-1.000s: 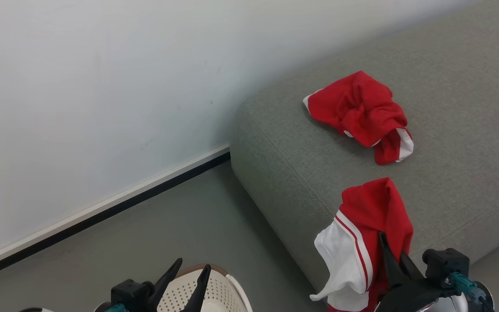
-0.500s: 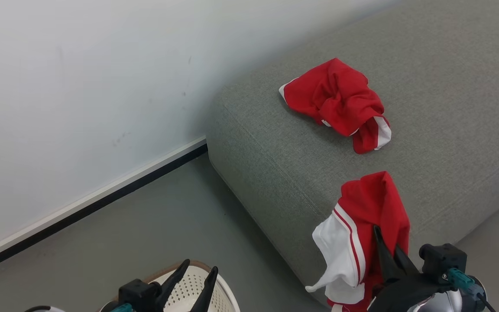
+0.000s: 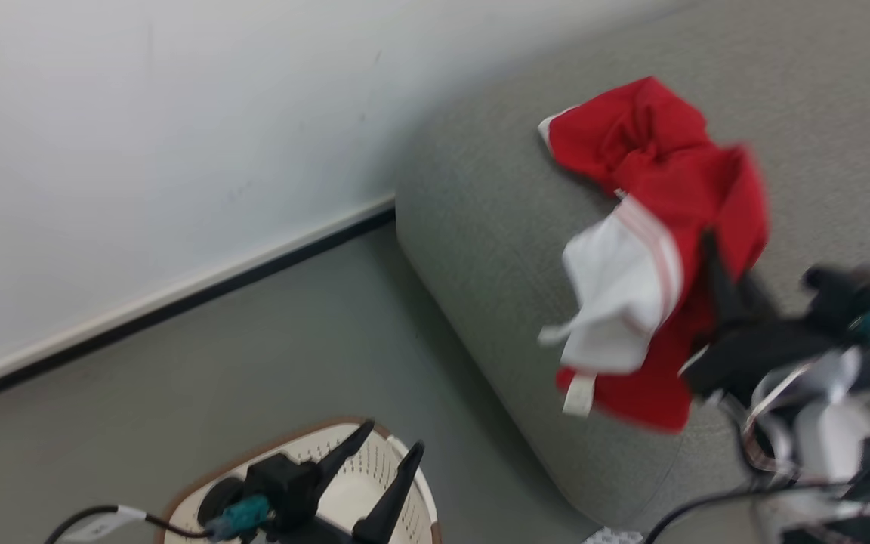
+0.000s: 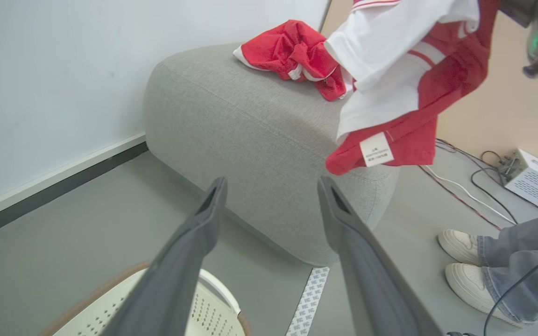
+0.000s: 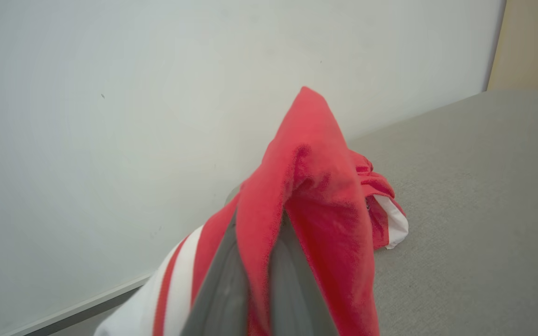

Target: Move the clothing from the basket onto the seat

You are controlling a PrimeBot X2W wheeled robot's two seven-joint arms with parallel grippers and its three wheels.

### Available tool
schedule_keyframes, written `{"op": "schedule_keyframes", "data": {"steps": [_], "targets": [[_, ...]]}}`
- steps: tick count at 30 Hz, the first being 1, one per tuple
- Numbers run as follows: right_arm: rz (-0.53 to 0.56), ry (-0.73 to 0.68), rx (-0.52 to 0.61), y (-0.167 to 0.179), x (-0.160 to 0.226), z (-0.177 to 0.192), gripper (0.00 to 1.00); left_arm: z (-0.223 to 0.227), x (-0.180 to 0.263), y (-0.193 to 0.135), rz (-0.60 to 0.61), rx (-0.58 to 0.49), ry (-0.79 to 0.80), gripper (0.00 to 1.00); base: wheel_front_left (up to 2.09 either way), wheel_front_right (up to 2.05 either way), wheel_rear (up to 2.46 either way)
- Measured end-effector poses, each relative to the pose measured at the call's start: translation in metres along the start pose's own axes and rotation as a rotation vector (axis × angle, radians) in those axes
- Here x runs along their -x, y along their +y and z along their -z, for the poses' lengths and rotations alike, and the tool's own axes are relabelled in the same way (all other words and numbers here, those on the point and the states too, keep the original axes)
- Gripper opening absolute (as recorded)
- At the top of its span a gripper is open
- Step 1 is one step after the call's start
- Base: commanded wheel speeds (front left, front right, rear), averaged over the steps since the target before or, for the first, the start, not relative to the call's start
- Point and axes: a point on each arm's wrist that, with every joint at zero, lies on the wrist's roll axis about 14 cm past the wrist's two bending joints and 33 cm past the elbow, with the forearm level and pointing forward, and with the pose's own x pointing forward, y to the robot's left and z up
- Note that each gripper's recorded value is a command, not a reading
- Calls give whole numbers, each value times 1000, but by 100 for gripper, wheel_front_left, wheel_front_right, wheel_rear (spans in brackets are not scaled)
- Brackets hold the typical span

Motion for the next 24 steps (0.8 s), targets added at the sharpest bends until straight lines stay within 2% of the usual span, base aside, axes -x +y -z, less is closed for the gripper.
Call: {"op": "schedule_keyframes", "data": {"steps": [6, 11, 14, 18, 24], "targets": [[13, -105, 113, -31, -78, -56, 0, -20, -10, 14, 39, -18, -49, 100, 0, 0, 0], [58, -219, 33, -55, -147, -104, 0, -25, -12, 40, 36, -21, -68, 100, 0, 0, 0], [106, -242, 88, -73, -180, -117, 0, -16, -9, 59, 14, -10, -63, 100, 0, 0, 0], [160, -225, 132, -90, -209, -107, 0, -3, -6, 75, -14, 32, -59, 100, 0, 0, 0], [279, -48, 163, -127, -248, -25, 0, 37, 5, 90, -48, 133, -5, 100, 0, 0, 0]]}}
